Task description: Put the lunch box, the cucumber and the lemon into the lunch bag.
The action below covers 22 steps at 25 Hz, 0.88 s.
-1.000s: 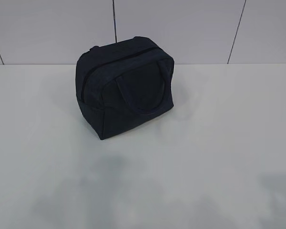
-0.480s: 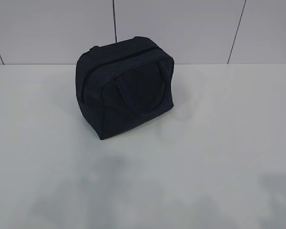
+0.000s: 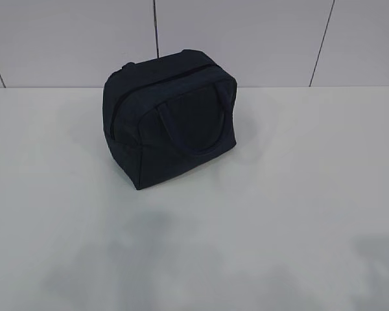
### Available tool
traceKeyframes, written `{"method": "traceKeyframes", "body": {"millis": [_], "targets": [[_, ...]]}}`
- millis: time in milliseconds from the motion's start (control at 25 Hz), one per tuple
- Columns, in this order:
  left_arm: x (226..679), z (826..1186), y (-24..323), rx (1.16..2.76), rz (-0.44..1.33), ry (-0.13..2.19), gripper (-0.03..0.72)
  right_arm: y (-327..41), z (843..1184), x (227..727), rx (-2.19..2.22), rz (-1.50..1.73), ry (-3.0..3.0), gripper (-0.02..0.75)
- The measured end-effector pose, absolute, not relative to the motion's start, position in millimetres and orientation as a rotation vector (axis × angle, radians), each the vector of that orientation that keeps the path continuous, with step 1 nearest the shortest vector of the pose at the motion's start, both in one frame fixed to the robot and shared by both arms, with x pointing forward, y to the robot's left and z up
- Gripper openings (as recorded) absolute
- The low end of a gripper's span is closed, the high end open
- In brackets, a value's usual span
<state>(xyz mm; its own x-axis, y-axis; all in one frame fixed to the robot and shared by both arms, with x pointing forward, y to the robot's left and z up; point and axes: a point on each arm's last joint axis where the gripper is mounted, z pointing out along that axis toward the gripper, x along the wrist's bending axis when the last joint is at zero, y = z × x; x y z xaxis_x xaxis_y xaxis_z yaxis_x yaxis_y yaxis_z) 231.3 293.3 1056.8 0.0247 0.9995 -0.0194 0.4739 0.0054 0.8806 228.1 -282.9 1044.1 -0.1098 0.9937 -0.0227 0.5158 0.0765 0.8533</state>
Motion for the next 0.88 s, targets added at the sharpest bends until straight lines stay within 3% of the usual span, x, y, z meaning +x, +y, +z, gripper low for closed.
{"method": "traceKeyframes", "body": {"millis": [880], "targets": [[231.3,1056.8,293.3,1.565,0.903,1.545,0.236,-282.9,1044.1,228.1,1.508,0.934,1.706,0.433]]}}
